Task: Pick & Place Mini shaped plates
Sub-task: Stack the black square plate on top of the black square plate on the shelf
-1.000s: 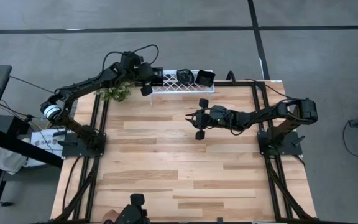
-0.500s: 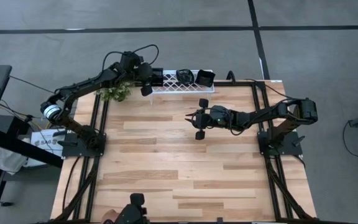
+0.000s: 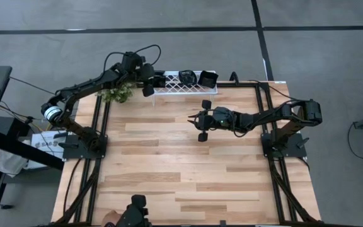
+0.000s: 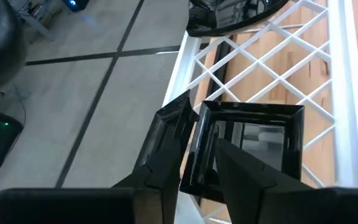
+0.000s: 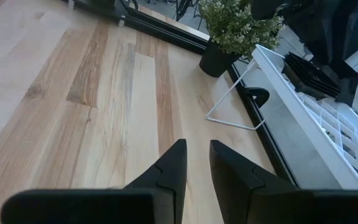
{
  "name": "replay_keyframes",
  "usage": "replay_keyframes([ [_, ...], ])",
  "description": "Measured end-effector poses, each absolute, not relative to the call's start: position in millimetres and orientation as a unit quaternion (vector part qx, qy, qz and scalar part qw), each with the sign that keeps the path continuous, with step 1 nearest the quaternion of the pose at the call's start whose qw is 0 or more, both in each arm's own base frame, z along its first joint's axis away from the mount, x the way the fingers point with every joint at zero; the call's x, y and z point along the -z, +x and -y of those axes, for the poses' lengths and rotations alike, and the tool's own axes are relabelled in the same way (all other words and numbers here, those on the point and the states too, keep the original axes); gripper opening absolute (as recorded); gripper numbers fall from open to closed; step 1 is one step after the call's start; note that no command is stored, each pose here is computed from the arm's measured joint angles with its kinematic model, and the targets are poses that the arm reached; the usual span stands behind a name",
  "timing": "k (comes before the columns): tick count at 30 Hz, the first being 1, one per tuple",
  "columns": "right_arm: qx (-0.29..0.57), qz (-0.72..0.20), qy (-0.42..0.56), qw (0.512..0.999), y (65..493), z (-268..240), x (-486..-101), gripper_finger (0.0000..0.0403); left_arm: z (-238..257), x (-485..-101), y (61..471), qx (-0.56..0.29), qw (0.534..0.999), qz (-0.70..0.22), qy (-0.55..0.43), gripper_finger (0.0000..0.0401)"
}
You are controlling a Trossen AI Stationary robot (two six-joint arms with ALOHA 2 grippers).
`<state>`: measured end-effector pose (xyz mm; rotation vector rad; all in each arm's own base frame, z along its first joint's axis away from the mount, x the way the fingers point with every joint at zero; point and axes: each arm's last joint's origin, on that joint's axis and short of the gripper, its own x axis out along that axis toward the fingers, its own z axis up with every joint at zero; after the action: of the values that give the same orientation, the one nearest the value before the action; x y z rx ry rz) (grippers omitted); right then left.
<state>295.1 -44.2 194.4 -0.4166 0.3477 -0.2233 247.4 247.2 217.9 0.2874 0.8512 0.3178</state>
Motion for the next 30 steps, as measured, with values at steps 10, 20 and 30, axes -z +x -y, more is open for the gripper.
replay_keyframes([
  [10,0.110,-0.171,-0.205,0.957,295.1,44.2,-194.4,0.0065,-247.5,-218.5,247.7,-0.155,0.889,-0.408,0.138,0.0103],
  [20,0.110,-0.171,-0.205,0.957,295.1,44.2,-194.4,0.0065,-240.1,-218.0,253.1,-0.143,0.890,-0.411,0.136,0.0103],
  [30,0.110,-0.171,-0.205,0.957,295.1,44.2,-194.4,0.0065,-229.3,-246.4,246.3,-0.146,0.898,-0.378,0.168,0.0103],
])
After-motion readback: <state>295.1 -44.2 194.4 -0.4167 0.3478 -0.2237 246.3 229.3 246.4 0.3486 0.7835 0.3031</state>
